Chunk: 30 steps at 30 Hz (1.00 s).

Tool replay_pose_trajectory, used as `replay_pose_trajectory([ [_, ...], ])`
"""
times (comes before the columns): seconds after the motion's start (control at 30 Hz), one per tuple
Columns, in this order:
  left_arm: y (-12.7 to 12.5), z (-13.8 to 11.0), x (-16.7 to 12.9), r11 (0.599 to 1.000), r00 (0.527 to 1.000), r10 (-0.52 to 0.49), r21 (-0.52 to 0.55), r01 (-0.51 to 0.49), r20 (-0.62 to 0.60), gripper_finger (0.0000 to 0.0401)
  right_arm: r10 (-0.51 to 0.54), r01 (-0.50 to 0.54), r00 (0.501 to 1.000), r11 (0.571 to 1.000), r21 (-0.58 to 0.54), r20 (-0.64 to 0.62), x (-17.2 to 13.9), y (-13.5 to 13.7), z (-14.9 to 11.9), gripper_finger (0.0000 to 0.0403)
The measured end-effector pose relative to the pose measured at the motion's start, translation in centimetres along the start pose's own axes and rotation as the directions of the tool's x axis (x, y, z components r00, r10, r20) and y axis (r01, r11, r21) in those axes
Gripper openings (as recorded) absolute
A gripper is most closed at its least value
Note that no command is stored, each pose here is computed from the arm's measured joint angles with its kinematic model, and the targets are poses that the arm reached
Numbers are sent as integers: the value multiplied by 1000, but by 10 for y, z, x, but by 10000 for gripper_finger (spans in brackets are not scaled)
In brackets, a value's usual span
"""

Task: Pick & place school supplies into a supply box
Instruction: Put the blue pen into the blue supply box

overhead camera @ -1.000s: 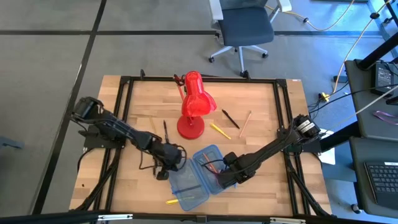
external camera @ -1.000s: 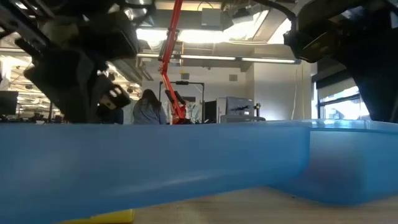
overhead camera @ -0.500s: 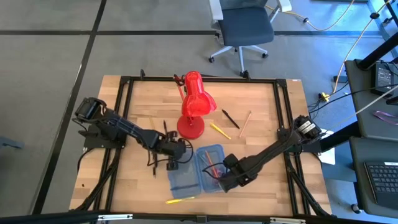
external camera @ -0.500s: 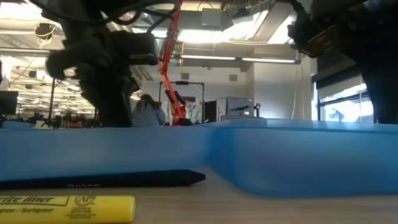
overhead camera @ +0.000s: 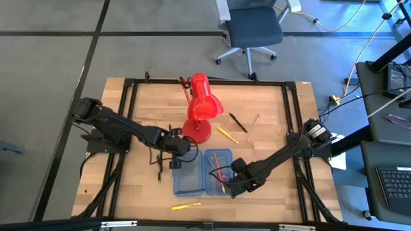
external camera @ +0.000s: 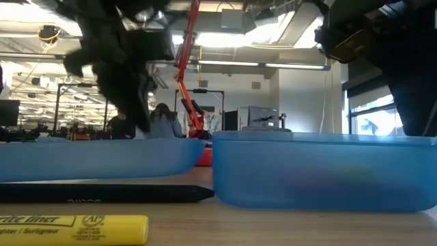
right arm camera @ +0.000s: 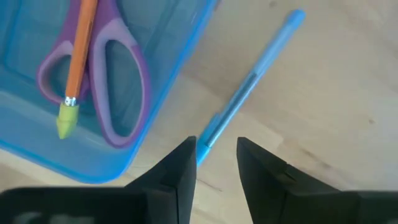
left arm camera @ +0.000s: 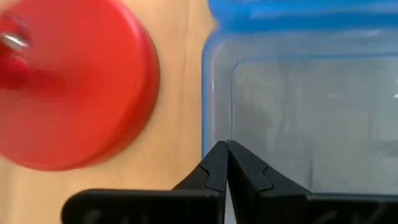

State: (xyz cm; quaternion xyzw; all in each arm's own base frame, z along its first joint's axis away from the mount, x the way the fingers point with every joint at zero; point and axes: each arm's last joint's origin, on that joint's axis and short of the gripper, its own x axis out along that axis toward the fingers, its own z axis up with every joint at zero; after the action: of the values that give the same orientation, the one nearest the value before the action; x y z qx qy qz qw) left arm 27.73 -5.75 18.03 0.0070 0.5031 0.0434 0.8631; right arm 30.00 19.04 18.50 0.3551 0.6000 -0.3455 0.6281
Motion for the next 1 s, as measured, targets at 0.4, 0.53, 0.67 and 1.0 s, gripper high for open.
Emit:
replay_pose_trajectory([
  [0.4, 23, -37, -79, 999, 937, 8, -36, 5, 349, 3, 19, -19, 1000, 986, 163, 1, 0, 1, -13, 205],
  [0.53, 29, -57, -84, 995, 888, -12, -83, 56, 459, 3, 48, -51, 999, 984, 173, 23, 3, 5, -18, 217],
  [0.67, 33, -73, -82, 990, 862, -18, -114, 88, 506, 3, 19, -23, 999, 985, 174, 26, 12, 6, -19, 218],
  [1.0, 34, -81, -81, 986, 859, -19, -133, 101, 512, 3, -42, 38, 999, 984, 172, 24, 34, 9, -20, 218],
])
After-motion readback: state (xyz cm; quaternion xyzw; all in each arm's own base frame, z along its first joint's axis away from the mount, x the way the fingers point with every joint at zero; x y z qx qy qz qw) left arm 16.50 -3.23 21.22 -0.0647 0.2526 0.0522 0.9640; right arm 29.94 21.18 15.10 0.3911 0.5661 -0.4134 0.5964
